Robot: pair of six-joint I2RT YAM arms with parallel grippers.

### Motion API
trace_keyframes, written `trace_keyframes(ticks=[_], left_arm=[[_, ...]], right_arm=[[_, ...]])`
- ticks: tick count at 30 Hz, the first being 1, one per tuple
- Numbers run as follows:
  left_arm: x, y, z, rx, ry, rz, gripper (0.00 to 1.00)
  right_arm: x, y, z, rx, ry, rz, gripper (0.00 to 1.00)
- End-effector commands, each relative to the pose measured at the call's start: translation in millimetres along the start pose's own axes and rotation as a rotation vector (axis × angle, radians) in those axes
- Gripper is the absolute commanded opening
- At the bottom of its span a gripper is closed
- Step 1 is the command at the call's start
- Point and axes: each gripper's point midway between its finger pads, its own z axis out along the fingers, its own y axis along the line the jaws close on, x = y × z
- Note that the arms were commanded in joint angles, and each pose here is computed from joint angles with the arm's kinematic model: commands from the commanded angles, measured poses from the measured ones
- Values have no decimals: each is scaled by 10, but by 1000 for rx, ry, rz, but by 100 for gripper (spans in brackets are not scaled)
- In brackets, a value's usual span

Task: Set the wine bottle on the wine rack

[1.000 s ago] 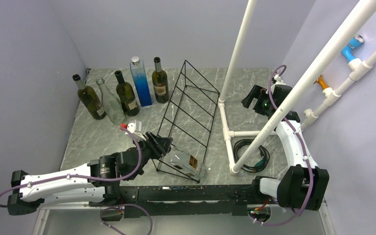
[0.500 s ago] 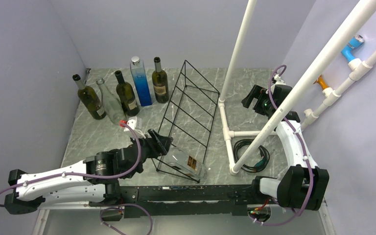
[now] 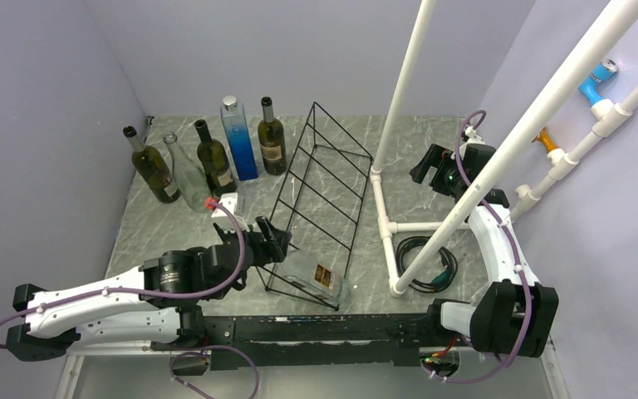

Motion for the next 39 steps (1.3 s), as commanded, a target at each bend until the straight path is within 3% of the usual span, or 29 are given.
trace_keyframes(ticks=[1,8,21,27,33,39], left_arm=[[-224,19,-87,-34,-41,13,83],[-403,26,-75,-83,-17,124,99],[-984,7,194,-71,-63,249,100],[-1006,-2,362,-64,-36,253,100],[-1012,-13,445,-29,-49,242,100],[-1272,-10,515,-59,-87,284,99]], right_arm=[[-148,86,-37,-35,-59,-15,100],[-149,82,-37,-32,-61,-17,100],[-118,102,15,-50,-44,-10,100],[-131,195,-10,-92,-54,0,100],[-77,409,10,-236,-67,31,100],[-85,557,-86,-342,-136,28,100]])
